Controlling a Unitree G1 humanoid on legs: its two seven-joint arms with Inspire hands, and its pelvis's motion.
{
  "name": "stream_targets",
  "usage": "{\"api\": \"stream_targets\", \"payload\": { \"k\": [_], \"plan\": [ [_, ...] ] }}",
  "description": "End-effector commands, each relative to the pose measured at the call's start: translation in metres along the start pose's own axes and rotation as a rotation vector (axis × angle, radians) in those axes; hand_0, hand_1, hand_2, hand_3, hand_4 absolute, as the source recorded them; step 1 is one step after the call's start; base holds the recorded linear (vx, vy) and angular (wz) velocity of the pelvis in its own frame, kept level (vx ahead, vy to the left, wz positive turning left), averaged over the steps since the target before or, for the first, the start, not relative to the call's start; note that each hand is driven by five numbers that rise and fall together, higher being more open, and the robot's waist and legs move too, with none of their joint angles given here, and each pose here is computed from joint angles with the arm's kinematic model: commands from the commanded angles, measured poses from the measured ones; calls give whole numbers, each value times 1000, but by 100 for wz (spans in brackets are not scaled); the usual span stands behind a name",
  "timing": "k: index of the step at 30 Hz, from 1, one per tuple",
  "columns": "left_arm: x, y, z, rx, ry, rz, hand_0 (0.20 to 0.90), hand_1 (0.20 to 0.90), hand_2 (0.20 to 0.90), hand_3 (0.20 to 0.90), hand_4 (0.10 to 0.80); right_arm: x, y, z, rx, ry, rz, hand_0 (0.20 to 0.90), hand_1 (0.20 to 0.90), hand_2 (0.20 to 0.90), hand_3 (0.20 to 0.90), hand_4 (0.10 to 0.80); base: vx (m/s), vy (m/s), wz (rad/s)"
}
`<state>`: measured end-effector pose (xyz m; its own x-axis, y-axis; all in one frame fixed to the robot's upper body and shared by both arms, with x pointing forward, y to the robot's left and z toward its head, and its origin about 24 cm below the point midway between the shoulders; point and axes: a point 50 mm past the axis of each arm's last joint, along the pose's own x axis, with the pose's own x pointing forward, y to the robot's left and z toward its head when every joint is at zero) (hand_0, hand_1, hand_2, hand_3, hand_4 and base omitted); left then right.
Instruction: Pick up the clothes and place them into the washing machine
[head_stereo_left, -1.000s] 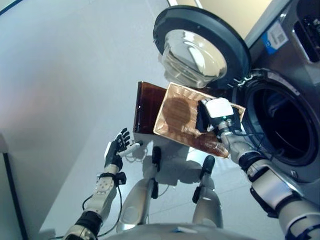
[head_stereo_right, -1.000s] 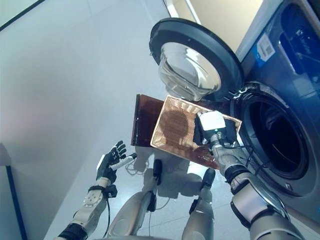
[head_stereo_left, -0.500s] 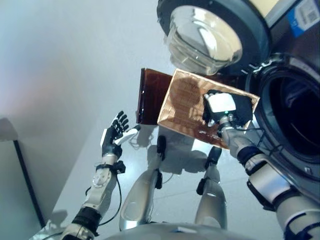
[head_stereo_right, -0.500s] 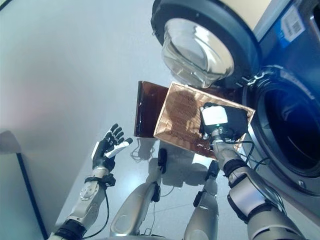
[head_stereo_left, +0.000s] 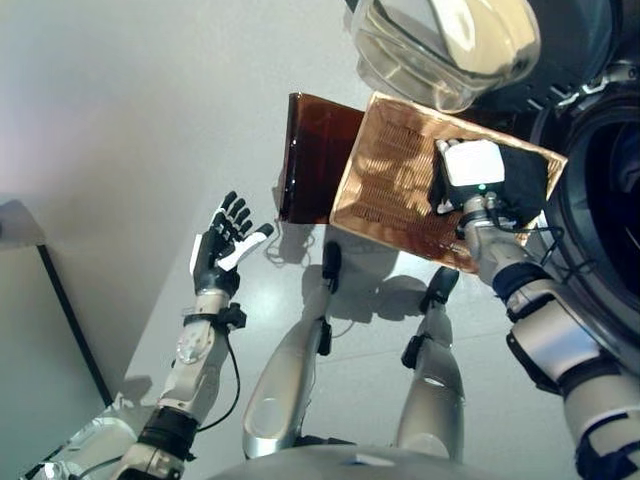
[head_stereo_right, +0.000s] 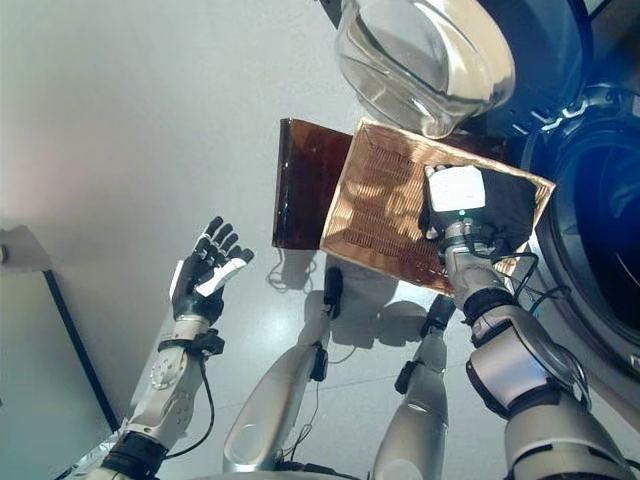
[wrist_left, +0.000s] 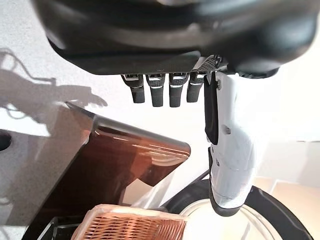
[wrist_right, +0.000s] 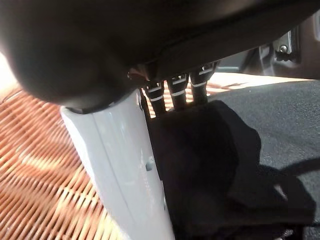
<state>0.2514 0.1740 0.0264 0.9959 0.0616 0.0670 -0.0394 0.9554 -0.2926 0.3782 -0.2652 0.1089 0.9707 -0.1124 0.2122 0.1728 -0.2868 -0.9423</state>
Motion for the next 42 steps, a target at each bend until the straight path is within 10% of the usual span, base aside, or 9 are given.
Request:
{"api": "stream_targets", "payload": {
  "k": [1, 8, 10, 34, 42],
  "plan": [
    [-1, 0, 47, -15, -240, -38, 900, 900, 900, 900, 800, 8, -21, -59, -90, 175, 22, 900, 900, 900, 900, 800, 0, 0, 0],
    [0, -3, 50, -24, -250, -44, 900, 900, 900, 900, 800, 16, -38, -69, -90, 207, -24, 900, 900, 900, 900, 800, -2, 4, 5],
    [0, -3, 50, -28, -253, -38, 900, 900, 900, 900, 800, 17, -41, -71, -83, 213, -35, 200, 200, 200, 200, 300, 5, -1, 5],
    [3, -2, 55, -48, -286, -12, 900, 900, 900, 900, 800, 25, -71, -63, 23, 214, -263, 200, 200, 200, 200, 300, 3, 2, 2],
    [5, -1, 47, -46, -255, 14, 900, 900, 900, 900, 800, 24, -91, -32, 525, 160, -445, 200, 200, 200, 200, 300, 20, -2, -3]
  ]
}}
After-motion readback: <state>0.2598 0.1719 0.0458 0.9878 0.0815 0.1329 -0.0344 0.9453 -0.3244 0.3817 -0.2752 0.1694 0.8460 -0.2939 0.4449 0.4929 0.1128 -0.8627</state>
